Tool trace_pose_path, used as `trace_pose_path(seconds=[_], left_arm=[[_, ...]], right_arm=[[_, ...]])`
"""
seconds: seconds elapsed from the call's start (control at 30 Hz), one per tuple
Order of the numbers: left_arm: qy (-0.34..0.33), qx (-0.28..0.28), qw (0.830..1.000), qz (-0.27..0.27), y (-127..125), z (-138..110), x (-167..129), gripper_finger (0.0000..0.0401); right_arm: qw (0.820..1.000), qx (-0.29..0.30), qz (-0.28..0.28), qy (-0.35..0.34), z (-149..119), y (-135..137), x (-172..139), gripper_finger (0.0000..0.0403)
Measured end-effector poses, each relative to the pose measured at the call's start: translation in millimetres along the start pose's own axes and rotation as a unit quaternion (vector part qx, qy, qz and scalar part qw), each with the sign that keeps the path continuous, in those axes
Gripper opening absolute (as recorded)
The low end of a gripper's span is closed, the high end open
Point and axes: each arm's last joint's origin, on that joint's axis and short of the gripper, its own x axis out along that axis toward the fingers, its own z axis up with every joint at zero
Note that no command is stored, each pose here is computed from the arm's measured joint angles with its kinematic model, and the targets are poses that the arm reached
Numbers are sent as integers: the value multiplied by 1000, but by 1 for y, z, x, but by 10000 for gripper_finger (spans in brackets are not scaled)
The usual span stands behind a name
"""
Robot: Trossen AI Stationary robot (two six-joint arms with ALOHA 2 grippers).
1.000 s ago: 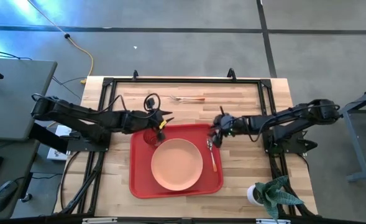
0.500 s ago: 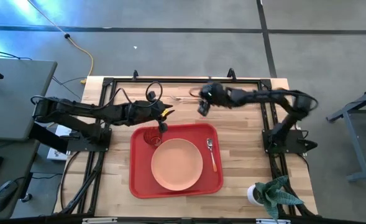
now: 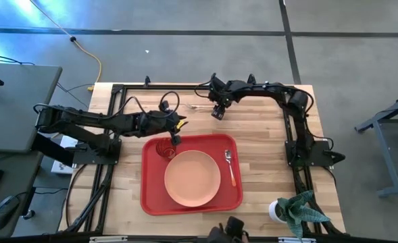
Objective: Pick and place plate/cup/fork/spoon on tray
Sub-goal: Put the orange fork on the red tray to the right of the orange plate
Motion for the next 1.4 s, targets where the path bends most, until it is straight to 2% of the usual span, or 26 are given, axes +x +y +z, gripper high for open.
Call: trace_pose_path(seconds=[0.13, 0.37, 0.6, 0.7, 0.77, 0.87, 1.0, 1.1, 1.17, 1.23, 1.4], left_arm=[[11, 5, 1000, 3, 0, -2, 0, 86], [16, 0, 1000, 21, 7, -3, 2, 86], [23, -30, 999, 35, 15, -5, 5, 85], [24, -63, 997, 45, 21, -5, 7, 85], [23, -93, 994, 53, 25, -6, 8, 86], [17, -121, 989, 81, 31, -10, 11, 88], [-12, -169, 976, 137, 42, -18, 15, 94], [-58, -214, 964, 146, 51, -22, 18, 100], [-103, -239, 956, 139, 54, -21, 23, 102], [-139, -250, 951, 118, 53, -22, 30, 102], [-236, -251, 938, 31, 47, -11, 57, 102]], right_arm=[[1000, 5, 8, 2, -3, -1, 2, 173], [999, 9, 30, 7, -5, 2, 3, 18], [1000, 17, -13, 1, -2, 14, -1, 7], [999, 13, -50, 8, -2, 28, -8, 6], [995, 11, -103, 6, -5, 42, -17, 7], [982, 4, -188, 4, -20, 68, -25, 3], [966, 7, -256, -32, -51, 100, -38, 3], [939, 6, -335, -81, -79, 121, -44, 2], [908, 26, -394, -139, -97, 133, -48, 3], [883, 46, -427, -191, -112, 141, -50, 3], [866, 12, -447, -224, -129, 159, -50, 2]])
